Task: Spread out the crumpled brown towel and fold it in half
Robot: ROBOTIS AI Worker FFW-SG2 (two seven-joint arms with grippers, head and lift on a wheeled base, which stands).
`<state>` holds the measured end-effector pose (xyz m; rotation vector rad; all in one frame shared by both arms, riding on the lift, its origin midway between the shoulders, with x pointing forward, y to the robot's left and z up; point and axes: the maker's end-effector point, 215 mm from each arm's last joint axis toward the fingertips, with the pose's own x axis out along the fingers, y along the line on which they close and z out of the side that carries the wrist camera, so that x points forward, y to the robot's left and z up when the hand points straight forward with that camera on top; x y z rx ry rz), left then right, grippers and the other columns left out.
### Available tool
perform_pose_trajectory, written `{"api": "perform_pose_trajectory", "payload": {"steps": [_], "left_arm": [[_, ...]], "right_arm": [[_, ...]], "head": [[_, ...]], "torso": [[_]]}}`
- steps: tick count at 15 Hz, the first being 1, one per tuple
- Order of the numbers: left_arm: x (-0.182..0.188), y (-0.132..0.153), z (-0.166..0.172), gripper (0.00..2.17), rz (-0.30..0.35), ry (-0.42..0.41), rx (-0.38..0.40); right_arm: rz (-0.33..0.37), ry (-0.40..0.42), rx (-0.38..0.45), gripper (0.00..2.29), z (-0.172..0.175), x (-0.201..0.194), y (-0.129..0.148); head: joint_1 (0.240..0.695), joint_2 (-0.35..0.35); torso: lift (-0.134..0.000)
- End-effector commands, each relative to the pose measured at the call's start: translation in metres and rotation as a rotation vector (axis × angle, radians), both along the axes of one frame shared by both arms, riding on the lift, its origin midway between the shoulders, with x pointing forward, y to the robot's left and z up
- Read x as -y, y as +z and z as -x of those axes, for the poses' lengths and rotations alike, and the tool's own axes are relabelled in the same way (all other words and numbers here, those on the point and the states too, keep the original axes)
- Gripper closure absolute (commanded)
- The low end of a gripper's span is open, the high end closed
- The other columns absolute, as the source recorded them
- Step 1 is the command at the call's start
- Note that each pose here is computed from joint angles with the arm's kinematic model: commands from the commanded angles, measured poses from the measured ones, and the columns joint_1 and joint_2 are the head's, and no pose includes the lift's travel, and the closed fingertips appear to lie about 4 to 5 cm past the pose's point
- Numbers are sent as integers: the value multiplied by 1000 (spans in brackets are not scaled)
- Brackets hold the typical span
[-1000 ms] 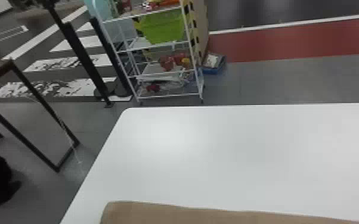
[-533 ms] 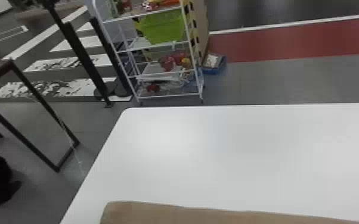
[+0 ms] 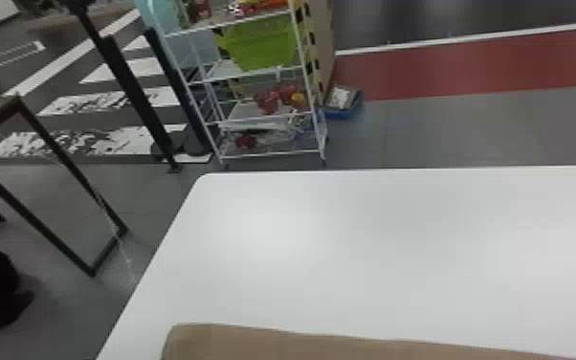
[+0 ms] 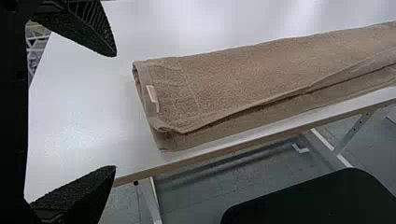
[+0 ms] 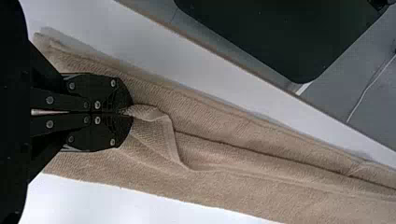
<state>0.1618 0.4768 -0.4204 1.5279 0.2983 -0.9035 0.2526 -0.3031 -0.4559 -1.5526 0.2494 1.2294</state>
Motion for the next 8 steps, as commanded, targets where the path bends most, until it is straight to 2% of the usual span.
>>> {"api": "perform_pose_trajectory", "payload": {"steps": [1, 3, 4, 6, 7, 8], "left_arm": [[0, 0, 0, 22, 2, 0, 1], [0, 1, -1, 22, 2, -1, 4], [0, 1, -2, 22, -1, -2, 7], [1, 1, -6, 22, -1, -3, 11], [1, 1, -8, 22, -2, -4, 12], [1, 1, -9, 22, -1, -4, 14]], "right_arm": [[-10, -10, 29, 1291, -8, 7, 12], [-52, 19, 64, 1291, -5, 3, 27], [-71, 67, 95, 1291, 3, -3, 31], [-130, 226, 162, 1291, 37, -21, 38], [-145, 269, 177, 1285, 49, -24, 37], [-131, 278, 175, 1285, 53, -19, 33]], "head": [[695, 350], [695, 350], [695, 350], [695, 350], [695, 350], [695, 350]], "torso": [[-122], [-122], [-122], [-122], [-122], [-122]]}}
